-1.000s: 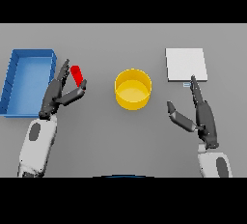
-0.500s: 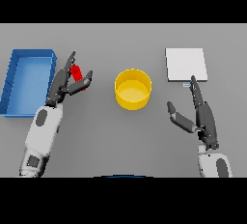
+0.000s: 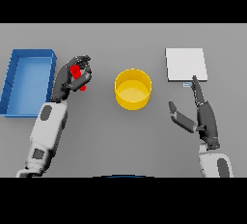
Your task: Pick up the red beaker and tilt it to pour out 1 green nut into yellow bowl. Pick up the yellow bowl and place it on the metallic measuring scale.
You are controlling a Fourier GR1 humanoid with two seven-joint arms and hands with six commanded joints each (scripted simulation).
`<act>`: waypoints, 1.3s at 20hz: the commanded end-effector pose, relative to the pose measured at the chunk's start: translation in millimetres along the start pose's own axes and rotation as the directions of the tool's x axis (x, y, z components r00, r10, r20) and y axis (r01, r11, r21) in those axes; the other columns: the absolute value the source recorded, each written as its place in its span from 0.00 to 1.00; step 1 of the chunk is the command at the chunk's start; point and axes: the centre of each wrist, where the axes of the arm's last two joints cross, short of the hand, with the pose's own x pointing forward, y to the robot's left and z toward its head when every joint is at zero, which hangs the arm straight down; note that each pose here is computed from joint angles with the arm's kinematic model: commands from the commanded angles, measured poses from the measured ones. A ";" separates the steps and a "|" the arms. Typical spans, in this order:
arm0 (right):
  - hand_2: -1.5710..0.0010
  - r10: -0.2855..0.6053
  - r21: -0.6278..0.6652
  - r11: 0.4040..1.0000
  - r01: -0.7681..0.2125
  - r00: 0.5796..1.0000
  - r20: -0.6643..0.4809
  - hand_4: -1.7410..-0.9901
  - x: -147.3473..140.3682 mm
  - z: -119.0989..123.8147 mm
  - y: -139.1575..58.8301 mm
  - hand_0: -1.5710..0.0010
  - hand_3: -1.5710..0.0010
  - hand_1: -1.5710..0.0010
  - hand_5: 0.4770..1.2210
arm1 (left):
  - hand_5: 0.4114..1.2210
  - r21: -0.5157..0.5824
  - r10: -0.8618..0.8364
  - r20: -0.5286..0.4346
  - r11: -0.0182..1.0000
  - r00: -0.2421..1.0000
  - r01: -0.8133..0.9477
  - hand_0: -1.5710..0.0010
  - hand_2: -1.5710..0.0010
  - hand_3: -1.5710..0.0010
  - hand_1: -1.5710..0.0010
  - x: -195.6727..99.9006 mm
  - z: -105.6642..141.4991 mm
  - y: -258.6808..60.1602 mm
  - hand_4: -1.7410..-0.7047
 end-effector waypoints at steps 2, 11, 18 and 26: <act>1.00 0.004 0.001 1.000 -0.004 1.000 -0.015 0.65 -1.9 -0.5 0.6 1.00 1.00 1.00 0.23 | 0.72 -0.003 -0.031 -0.001 1.000 1.000 0.031 0.46 0.43 0.47 0.44 1.2 -2.7 -6.1 0.19; 1.00 -0.015 -0.016 1.000 0.015 1.000 -0.021 0.64 -0.9 0.7 -1.5 1.00 1.00 1.00 0.22 | 0.90 -0.002 -0.034 0.037 0.999 0.999 0.034 0.06 0.06 0.08 0.06 9.7 -2.4 -14.4 0.12; 1.00 0.009 -0.001 1.000 -0.009 1.000 0.003 0.64 -1.5 3.9 3.2 1.00 1.00 1.00 0.24 | 0.87 0.017 -0.059 0.147 0.998 0.987 0.057 0.01 0.01 0.02 0.01 45.3 -1.9 -5.6 0.02; 1.00 0.033 -0.005 0.999 -0.033 0.999 -0.012 0.65 -1.7 2.2 0.2 1.00 1.00 1.00 0.27 | 0.87 -0.103 -0.410 0.155 0.898 0.899 0.428 0.00 0.00 0.01 0.00 88.5 -12.0 -22.0 0.01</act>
